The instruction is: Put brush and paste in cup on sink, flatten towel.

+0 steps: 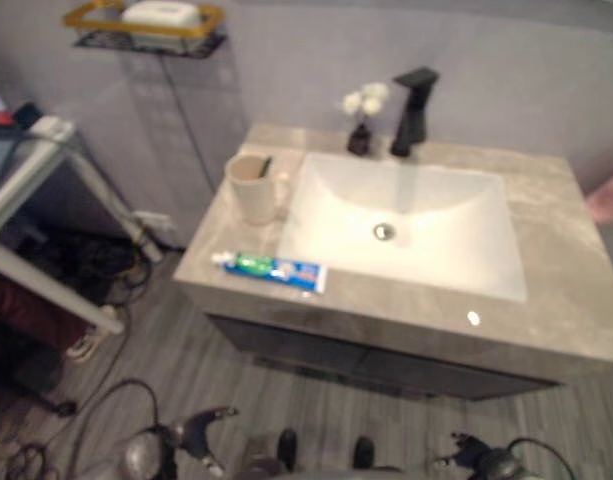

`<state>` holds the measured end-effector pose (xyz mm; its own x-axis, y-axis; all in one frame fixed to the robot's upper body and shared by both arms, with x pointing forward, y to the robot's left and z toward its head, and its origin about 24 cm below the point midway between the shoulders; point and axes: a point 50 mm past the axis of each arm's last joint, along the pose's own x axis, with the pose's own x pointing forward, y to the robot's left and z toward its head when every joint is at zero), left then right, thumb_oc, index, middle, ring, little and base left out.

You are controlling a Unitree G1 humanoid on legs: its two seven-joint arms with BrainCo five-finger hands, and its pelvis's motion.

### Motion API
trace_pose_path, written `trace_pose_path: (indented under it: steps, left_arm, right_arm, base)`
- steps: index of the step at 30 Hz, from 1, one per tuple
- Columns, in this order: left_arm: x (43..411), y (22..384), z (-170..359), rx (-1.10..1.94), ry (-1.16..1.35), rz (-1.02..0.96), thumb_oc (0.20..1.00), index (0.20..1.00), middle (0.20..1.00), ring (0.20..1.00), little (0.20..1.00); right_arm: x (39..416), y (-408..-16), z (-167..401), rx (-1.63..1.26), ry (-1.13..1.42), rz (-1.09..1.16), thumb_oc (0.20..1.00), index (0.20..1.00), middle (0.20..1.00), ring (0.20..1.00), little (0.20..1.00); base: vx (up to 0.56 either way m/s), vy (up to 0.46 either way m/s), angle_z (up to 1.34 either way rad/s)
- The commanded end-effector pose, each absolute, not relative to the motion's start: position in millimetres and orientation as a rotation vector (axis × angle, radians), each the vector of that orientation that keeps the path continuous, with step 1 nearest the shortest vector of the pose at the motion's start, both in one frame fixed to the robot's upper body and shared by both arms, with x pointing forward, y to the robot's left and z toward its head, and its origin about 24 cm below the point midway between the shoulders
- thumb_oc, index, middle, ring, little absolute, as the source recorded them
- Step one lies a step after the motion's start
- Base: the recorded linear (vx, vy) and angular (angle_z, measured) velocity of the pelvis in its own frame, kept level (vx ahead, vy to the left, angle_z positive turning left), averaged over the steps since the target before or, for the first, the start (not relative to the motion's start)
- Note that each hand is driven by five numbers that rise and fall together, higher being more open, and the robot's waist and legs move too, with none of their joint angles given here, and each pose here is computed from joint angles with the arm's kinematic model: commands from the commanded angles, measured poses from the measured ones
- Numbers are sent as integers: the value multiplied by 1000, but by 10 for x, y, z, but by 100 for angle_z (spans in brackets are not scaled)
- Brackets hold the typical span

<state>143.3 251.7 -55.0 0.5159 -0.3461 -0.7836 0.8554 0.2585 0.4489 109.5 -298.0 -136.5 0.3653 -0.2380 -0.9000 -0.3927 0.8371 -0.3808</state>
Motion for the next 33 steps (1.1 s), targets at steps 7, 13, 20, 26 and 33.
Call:
trace_pose_path:
  steps: [7, 13, 20, 26, 33]
  left_arm:
    - [1651, 2397, 796, 988, 376, -1159, 1000, 1000, 1000, 1000, 1000]
    - [1573, 2365, 1293, 944, 274, -1109, 1000, 1000, 1000, 1000, 1000]
    - [1780, 2417, 1971, 1019, -133, -761, 1000, 1000, 1000, 1000, 1000]
    - [1889, 2573, 2244, 1236, -304, -516, 1000, 1000, 1000, 1000, 1000]
    - [2034, 2692, 2150, 1301, -307, -437, 1000, 1000, 1000, 1000, 1000]
  right_arm:
    - [852, -3314, -1270, -612, 1419, 153, 1000, 1000, 1000, 1000, 1000]
    - [689, -3266, -1323, -486, 1450, 108, 1000, 1000, 1000, 1000, 1000]
    - [613, -3098, -1415, -404, 1409, 97, 1000, 1000, 1000, 1000, 1000]
    - [613, -2974, -1466, -349, 1374, 86, 1000, 1000, 1000, 1000, 1000]
    - [508, -2913, -1504, -308, 1391, 76, 1000, 1000, 1000, 1000, 1000]
  base:
    - [9, -66, 10]
    - [12, -46, 25]
    - [19, -19, 24]
    - [18, 13, 5]
    - [30, 79, -22]
